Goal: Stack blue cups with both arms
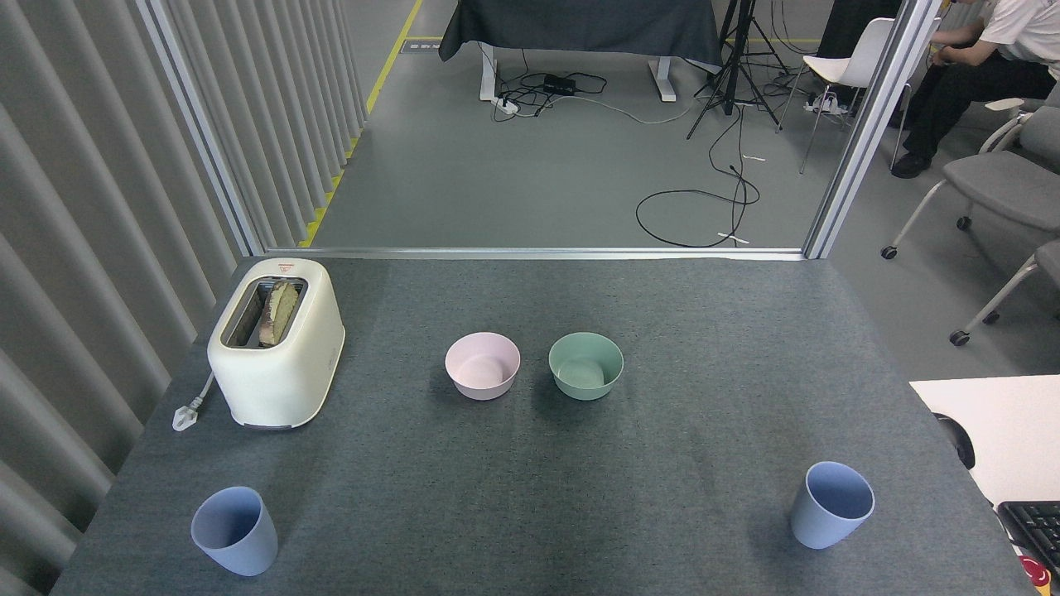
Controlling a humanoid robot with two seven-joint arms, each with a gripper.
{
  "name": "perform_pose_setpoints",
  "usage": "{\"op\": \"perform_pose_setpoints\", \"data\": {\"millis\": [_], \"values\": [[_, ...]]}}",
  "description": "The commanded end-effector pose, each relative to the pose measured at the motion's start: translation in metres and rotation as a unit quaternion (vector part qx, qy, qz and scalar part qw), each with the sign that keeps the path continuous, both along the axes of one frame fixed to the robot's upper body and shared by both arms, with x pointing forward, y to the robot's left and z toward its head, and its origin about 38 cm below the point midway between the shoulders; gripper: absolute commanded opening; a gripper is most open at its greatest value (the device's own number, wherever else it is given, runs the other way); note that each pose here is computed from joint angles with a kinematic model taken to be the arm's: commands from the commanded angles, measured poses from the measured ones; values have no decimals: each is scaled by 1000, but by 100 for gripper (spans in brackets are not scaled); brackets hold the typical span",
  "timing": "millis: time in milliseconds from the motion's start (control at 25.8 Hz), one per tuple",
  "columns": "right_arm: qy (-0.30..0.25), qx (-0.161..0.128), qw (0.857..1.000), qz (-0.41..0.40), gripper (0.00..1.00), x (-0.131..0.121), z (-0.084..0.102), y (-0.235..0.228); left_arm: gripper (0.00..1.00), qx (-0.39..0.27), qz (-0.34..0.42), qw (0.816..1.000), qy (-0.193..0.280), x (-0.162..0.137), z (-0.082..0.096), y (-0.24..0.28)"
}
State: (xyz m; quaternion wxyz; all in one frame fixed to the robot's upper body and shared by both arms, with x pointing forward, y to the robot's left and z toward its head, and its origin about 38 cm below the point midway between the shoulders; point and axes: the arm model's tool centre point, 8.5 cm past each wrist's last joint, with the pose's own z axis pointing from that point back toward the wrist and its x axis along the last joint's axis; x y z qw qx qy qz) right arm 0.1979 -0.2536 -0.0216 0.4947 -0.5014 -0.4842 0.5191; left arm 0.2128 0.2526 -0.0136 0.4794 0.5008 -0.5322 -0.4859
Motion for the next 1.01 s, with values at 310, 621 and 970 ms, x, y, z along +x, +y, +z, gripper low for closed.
{"op": "perform_pose_setpoints", "data": {"millis": [310, 621, 970], "values": [[10, 6, 1000, 13, 100, -1, -5, 10, 100, 11, 26, 1000, 6, 0, -3, 7], [13, 4, 1000, 11, 100, -2, -7, 10, 100, 7, 126, 991, 39, 3, -15, 23], [13, 2, 1000, 10, 100, -2, -6, 9, 100, 7, 172, 984, 35, 33, -18, 25]]}}
